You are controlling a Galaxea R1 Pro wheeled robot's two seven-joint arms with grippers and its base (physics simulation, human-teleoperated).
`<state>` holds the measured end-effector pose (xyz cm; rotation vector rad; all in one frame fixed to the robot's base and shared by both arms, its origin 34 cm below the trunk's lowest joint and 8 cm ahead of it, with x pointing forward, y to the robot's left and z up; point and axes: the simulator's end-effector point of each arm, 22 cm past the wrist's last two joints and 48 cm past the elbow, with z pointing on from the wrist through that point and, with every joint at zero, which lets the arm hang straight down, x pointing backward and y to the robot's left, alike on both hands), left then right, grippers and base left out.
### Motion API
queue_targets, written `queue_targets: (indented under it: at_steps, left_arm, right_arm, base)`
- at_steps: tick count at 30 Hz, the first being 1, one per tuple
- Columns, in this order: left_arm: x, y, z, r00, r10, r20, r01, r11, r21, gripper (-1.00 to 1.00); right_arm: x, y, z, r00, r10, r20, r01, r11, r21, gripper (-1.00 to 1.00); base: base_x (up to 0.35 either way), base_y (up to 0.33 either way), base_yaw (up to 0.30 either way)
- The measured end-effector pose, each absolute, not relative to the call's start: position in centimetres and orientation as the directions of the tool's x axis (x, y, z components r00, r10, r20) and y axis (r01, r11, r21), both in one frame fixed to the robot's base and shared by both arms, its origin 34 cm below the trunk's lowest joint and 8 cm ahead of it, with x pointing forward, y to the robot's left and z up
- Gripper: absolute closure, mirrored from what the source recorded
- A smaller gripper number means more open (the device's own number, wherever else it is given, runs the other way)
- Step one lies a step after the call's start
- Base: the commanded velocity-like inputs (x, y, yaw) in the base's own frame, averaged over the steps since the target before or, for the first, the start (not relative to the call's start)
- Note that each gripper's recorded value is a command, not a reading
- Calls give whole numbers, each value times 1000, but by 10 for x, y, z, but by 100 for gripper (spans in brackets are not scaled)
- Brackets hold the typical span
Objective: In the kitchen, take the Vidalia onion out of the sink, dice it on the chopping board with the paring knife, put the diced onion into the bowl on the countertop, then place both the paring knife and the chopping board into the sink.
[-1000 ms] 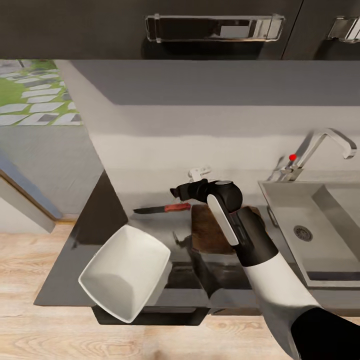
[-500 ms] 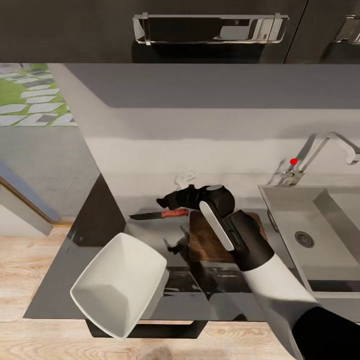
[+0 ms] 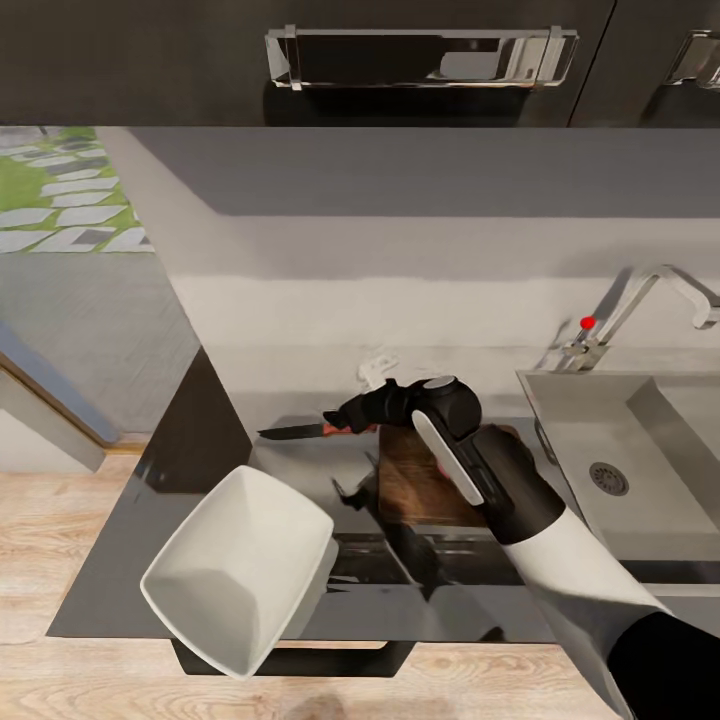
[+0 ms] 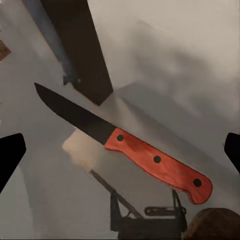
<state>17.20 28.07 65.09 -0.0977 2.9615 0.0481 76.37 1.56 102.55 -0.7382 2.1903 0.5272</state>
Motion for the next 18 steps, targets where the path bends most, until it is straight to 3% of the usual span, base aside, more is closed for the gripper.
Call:
queue_targets:
  at_steps: [18]
  left_arm:
    - [171,281,651,-982,-63,-176,-68,997,26,-100]
  right_arm:
    - [740,24,1001,-515,-452,-729,-716,694,76,-100]
  base:
    - [57,28,0]
